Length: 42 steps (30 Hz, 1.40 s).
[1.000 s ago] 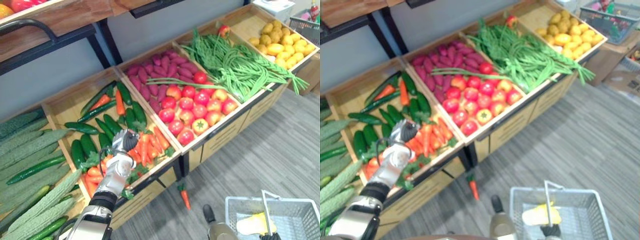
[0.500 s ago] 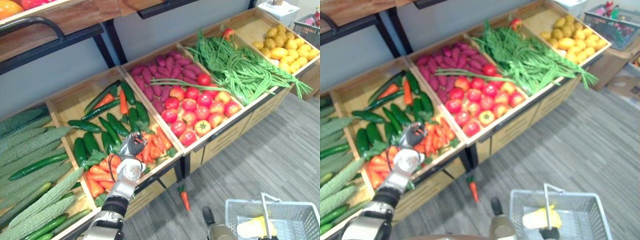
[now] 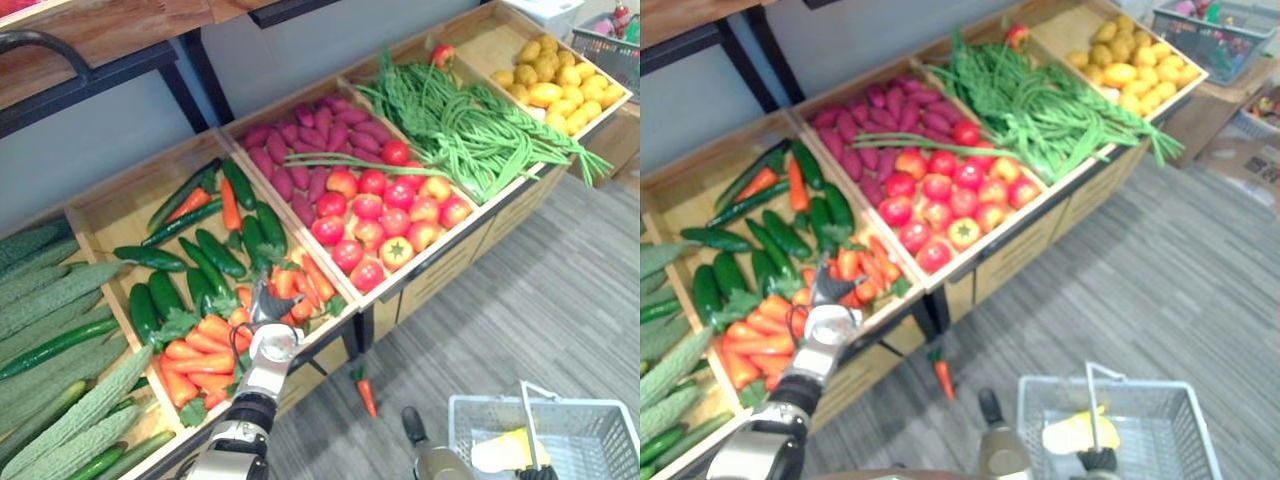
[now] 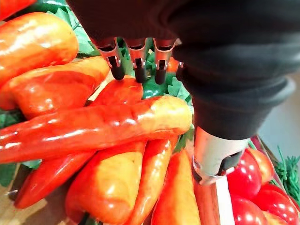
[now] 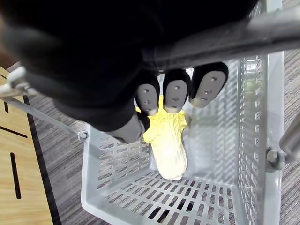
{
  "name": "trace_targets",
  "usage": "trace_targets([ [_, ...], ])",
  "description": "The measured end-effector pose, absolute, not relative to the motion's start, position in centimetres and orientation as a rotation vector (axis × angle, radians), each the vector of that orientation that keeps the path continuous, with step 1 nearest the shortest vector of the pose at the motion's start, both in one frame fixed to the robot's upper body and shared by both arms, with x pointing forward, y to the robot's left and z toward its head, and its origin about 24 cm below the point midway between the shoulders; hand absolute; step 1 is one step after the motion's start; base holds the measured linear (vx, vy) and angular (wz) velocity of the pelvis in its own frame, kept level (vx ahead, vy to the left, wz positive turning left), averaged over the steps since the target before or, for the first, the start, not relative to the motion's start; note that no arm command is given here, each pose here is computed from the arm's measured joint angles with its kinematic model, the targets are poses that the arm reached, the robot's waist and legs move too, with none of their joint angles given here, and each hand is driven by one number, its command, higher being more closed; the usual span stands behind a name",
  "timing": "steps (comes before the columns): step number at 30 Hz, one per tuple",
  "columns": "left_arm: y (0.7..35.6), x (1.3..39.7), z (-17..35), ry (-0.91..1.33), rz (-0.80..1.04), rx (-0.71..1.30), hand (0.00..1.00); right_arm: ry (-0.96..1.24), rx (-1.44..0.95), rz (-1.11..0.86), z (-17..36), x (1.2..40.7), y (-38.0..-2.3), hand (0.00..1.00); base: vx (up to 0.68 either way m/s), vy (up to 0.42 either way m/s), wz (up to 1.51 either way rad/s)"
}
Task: Pick vegetable in the basket
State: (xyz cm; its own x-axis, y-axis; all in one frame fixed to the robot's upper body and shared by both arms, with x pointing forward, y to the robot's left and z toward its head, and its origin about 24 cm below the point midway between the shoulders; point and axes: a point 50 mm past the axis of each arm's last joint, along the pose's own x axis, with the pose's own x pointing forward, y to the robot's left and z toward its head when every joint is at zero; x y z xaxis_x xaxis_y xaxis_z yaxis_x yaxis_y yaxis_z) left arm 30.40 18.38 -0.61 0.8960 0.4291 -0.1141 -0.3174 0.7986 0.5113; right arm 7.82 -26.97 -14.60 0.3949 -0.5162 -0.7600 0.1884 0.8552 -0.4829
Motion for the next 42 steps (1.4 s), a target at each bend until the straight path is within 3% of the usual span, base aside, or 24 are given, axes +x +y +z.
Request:
trace_targets([
  [9, 18.1, 30.8, -0.7, 0.24, 0.436, 0.594, 0.0, 1.053, -0.357, -0.473, -14.4, 8.8, -27.0, 1.0, -0.02, -0.04, -0.06],
  [17, 21.2, 31.1, -0.7, 0.309, 0.552, 0.708, 0.0, 1.0, -0.378, -0.458, -13.9, 10.9, -26.7, 1.0, 0.0, -0.042, -0.16],
  [18, 21.7, 30.9, -1.1, 0.335, 0.56, 0.727, 1.0, 0.99, -0.382, -0.456, -13.8, 11.2, -26.7, 1.0, 0.01, -0.033, -0.13],
  [42, 22.0, 29.9, -2.4, 0.38, 0.499, 0.83, 1.0, 0.971, -0.421, -0.434, -13.8, 11.4, -26.8, 1.0, 0.0, -0.039, -0.01],
])
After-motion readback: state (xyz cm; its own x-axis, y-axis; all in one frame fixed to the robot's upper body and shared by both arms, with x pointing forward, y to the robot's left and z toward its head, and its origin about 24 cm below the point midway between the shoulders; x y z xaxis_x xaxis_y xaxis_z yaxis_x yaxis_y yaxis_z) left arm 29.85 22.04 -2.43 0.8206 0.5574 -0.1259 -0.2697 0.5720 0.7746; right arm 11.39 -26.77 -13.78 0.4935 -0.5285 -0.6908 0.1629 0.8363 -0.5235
